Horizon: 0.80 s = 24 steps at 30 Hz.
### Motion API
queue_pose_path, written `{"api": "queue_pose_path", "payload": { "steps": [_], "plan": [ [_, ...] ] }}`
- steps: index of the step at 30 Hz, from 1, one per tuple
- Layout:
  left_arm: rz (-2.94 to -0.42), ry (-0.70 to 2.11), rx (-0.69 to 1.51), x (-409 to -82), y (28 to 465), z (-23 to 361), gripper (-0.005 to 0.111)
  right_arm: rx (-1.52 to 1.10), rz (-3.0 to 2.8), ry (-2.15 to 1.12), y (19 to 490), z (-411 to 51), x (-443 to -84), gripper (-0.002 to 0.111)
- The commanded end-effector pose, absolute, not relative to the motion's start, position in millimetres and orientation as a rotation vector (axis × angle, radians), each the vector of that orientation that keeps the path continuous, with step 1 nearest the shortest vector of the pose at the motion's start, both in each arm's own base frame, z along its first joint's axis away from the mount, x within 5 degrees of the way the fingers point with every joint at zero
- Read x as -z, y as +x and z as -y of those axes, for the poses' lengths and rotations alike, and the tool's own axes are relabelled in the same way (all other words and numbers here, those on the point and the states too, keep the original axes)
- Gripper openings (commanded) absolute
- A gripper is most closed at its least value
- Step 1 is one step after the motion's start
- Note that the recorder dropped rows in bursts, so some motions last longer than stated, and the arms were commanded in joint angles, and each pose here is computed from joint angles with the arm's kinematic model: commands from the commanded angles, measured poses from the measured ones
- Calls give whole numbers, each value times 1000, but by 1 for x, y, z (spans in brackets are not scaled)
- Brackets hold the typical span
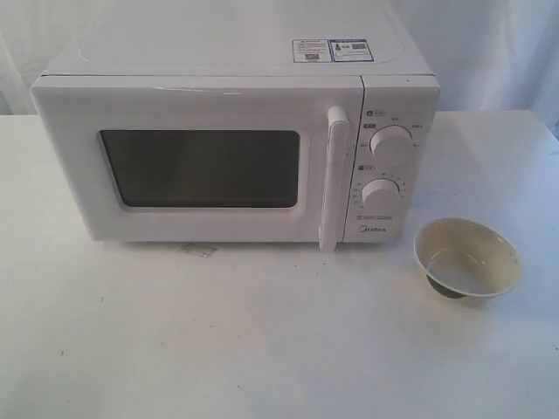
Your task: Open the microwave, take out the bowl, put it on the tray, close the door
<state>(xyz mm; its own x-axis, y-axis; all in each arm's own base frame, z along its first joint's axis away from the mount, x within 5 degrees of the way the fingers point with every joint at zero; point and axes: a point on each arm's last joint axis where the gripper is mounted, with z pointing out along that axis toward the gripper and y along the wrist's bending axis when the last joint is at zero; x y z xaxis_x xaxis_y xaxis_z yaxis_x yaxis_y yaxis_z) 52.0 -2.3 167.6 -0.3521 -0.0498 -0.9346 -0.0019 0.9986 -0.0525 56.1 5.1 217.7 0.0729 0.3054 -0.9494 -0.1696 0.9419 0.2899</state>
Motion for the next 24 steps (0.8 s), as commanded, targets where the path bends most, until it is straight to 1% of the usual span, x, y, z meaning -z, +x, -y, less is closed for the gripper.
{"api": "queue_pose_path", "payload": {
  "steps": [1,10,14,18,24],
  "plan": [
    [-1931,-42,47,-166,52,2,0,-349,-1455,111,56,-5,-216,0],
    [-1931,-42,47,-166,52,2,0,-430,-1461,165,56,-6,-216,0],
    [-1931,-42,47,-166,52,2,0,-344,-1456,73,55,-7,-216,0],
    [-1931,-41,45,-166,52,2,0,-325,-1476,-16,55,-11,-215,0],
    [-1931,-41,45,-166,52,2,0,-289,-1592,-23,55,-11,-204,0]
  ]
}}
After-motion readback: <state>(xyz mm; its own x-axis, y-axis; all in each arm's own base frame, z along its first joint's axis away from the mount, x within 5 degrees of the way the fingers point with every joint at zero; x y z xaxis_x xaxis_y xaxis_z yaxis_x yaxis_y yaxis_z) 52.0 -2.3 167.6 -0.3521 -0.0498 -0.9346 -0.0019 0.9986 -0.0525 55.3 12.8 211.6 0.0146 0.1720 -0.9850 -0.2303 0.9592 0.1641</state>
